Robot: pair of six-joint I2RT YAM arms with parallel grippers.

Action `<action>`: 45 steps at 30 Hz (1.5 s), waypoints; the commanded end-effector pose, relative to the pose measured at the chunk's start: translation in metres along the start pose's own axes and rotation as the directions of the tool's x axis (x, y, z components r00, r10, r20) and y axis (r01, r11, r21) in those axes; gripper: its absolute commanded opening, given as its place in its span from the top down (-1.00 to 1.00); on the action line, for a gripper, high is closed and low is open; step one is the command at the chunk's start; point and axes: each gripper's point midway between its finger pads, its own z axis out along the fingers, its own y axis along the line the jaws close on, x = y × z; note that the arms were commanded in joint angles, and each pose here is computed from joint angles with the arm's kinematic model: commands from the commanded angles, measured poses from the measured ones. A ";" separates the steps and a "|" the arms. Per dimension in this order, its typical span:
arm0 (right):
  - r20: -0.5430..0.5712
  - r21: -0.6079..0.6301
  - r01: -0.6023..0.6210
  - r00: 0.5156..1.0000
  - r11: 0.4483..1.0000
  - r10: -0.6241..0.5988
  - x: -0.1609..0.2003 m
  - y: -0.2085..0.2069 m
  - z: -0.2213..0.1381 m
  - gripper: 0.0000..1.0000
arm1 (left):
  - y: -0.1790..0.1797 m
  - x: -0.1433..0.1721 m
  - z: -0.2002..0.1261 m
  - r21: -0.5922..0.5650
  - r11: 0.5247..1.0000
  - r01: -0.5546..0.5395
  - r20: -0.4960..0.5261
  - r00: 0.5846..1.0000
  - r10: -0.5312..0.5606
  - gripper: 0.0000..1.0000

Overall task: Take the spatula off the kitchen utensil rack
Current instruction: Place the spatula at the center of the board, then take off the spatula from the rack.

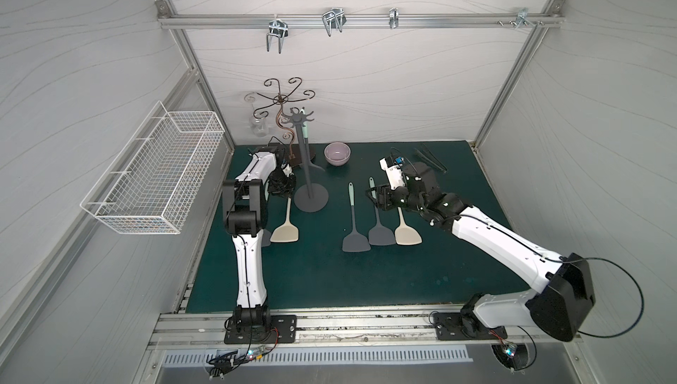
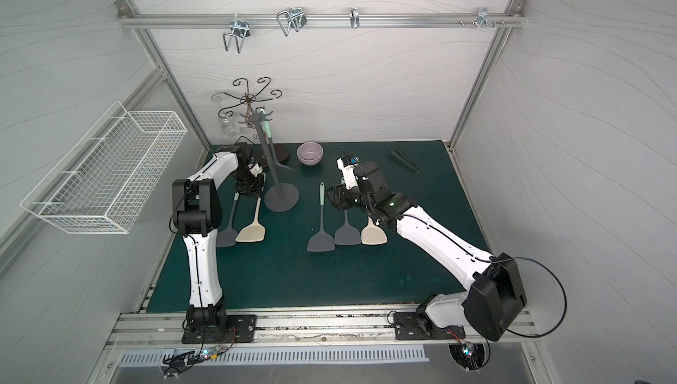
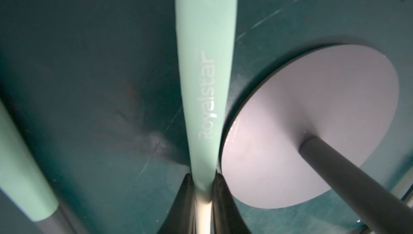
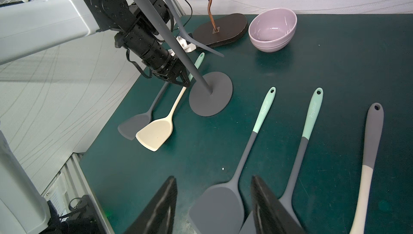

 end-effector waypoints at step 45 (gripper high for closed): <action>0.492 -0.236 0.338 0.850 0.911 -0.188 -0.142 0.060 0.145 -0.06 | -0.097 0.032 -0.266 0.197 0.929 -0.312 0.779 0.626 0.045 0.03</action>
